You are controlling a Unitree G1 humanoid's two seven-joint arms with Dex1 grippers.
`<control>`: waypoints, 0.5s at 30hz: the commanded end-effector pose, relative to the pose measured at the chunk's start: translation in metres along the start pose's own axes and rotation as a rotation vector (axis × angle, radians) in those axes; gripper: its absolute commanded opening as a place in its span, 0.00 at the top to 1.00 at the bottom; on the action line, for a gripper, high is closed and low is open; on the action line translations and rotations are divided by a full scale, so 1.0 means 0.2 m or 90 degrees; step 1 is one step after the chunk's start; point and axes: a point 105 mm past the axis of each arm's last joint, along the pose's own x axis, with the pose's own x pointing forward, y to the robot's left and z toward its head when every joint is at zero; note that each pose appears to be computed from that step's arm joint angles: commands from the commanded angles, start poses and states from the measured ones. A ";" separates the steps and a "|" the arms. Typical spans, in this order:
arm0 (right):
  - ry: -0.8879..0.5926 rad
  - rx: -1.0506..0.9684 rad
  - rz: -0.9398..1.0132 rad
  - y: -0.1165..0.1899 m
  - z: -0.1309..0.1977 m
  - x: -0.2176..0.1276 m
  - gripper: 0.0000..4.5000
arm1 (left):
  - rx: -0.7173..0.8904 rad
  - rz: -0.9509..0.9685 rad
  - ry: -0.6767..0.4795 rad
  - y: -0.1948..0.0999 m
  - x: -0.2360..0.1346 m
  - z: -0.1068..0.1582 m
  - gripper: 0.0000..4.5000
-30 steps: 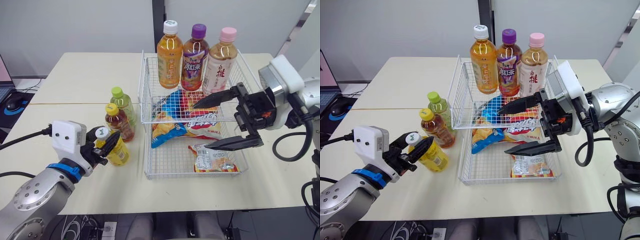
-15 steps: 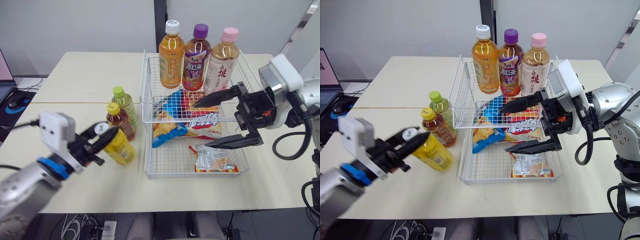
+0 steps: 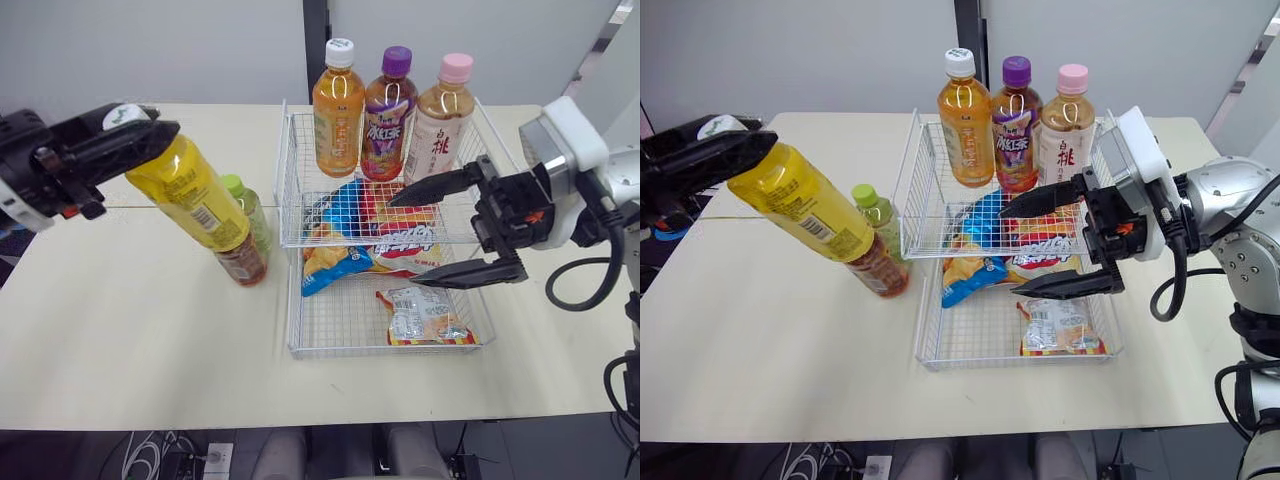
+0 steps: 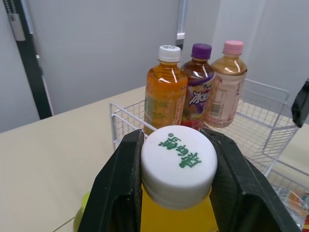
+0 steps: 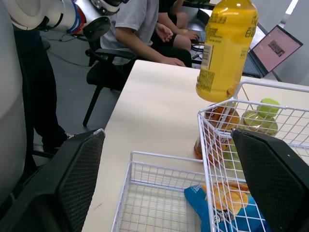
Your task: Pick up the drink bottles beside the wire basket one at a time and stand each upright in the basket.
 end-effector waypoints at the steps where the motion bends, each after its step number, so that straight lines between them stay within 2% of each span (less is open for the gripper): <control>1: 0.005 -0.028 -0.014 0.00 0.04 -0.02 0.00 | 0.031 -0.034 -0.058 0.00 0.00 0.18 0.69; 8: 0.014 -0.019 -0.020 0.01 0.04 -0.03 0.00 | 0.032 -0.083 -0.073 0.02 0.04 0.31 0.69; 15: 0.014 -0.018 -0.030 0.00 0.04 -0.04 0.00 | 0.030 -0.185 -0.095 -0.04 0.18 0.46 0.69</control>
